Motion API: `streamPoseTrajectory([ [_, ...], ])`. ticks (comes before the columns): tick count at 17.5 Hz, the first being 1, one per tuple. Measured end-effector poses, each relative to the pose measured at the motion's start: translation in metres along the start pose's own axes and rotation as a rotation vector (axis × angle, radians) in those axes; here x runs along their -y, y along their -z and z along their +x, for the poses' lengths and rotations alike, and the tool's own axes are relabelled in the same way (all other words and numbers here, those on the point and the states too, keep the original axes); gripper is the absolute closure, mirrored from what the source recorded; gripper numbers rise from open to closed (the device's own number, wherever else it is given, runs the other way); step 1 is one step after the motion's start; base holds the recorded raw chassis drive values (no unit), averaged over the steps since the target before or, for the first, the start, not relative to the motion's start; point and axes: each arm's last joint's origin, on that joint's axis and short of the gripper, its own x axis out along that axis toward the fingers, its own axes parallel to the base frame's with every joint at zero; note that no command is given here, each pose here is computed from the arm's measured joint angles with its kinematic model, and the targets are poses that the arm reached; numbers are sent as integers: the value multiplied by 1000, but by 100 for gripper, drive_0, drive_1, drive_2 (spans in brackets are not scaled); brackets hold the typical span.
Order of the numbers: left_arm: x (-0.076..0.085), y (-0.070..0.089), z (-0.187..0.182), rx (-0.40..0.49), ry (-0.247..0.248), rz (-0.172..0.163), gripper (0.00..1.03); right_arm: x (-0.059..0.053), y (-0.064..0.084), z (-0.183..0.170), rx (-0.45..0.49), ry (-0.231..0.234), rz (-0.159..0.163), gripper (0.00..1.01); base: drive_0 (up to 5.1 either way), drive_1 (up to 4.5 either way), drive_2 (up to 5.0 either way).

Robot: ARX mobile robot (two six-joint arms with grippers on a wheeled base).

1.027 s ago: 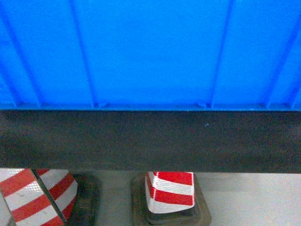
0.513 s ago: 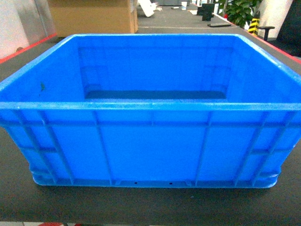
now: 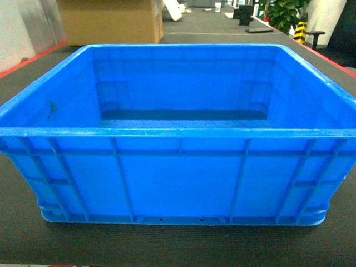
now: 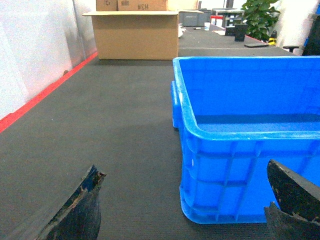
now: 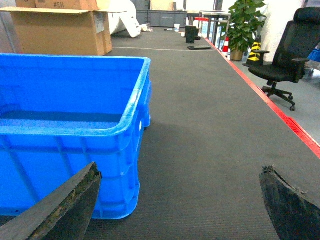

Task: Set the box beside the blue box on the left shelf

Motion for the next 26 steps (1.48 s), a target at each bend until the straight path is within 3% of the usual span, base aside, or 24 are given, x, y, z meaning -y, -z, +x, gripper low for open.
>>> streamPoseTrajectory([
  [26,0,0,0,0,0,0,5,0,0,0,0,0,0,3,0,0,0],
])
